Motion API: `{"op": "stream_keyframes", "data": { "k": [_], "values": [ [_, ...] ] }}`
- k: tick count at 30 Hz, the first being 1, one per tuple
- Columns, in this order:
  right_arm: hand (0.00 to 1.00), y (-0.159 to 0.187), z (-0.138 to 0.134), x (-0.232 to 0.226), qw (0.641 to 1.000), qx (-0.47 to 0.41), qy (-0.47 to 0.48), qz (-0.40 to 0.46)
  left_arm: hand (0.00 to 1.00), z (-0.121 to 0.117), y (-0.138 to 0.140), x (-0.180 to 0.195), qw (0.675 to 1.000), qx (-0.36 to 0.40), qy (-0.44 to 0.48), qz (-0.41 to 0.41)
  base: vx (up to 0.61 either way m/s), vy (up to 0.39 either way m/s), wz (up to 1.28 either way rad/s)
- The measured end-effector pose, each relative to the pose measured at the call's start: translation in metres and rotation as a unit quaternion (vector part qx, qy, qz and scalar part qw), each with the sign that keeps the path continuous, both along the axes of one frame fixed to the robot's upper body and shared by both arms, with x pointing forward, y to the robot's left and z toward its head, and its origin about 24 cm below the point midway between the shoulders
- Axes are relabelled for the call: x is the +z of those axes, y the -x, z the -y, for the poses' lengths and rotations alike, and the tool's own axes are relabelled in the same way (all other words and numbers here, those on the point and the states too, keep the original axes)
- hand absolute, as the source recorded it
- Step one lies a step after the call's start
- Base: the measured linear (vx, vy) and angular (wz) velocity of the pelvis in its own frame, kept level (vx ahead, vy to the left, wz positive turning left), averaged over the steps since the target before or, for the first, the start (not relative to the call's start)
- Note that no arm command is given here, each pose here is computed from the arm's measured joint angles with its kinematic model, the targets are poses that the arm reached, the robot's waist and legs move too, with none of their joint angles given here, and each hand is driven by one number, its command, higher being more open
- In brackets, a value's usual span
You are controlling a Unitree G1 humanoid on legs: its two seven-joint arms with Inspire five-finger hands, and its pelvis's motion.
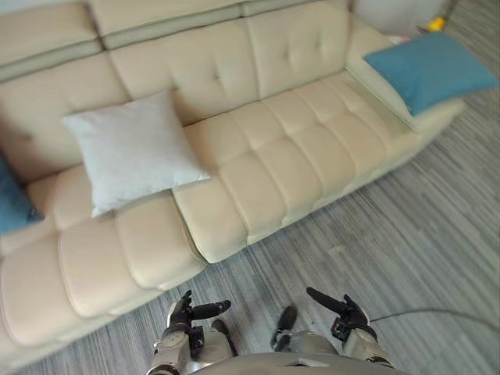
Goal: Pick up cushions and gather them together orderly.
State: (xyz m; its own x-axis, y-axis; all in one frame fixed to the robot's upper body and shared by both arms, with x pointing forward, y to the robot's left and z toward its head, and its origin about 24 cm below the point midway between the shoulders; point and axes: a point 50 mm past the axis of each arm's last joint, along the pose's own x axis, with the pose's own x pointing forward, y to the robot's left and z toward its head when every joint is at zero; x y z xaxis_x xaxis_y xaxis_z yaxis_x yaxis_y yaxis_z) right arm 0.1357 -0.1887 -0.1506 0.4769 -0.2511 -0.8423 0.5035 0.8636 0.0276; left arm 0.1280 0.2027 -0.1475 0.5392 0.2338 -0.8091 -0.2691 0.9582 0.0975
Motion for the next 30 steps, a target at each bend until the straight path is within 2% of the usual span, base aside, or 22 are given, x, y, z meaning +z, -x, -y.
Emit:
{"op": "stream_keyframes", "data": {
  "k": [4, 10, 17, 23, 30],
  "values": [
    [1.00, 0.004, 0.014, 0.000, 1.000, -0.004, 0.018, -0.009, 1.00, 0.009, -0.007, 0.001, 1.000, -0.029, 0.003, 0.006, 0.05, -0.061, -1.13],
    [1.00, 0.031, 0.016, -0.008, 0.999, -0.008, 0.017, -0.049, 1.00, 0.009, -0.010, 0.003, 0.998, -0.063, -0.012, 0.007, 0.08, -0.194, -0.79],
    [1.00, 0.027, 0.019, -0.007, 0.998, -0.004, 0.029, -0.048, 1.00, 0.011, -0.020, 0.010, 0.997, -0.063, -0.012, 0.043, 0.18, -0.125, -0.93],
    [1.00, 0.019, 0.018, -0.004, 0.999, -0.007, 0.031, -0.037, 1.00, 0.016, -0.024, 0.012, 0.997, -0.050, 0.002, 0.056, 0.29, 0.065, -1.01],
    [1.00, 0.026, 0.008, -0.006, 0.999, -0.010, 0.022, -0.038, 1.00, 0.009, -0.024, 0.013, 0.998, -0.045, -0.002, 0.053, 0.47, 0.130, -0.61]
  ]
}}
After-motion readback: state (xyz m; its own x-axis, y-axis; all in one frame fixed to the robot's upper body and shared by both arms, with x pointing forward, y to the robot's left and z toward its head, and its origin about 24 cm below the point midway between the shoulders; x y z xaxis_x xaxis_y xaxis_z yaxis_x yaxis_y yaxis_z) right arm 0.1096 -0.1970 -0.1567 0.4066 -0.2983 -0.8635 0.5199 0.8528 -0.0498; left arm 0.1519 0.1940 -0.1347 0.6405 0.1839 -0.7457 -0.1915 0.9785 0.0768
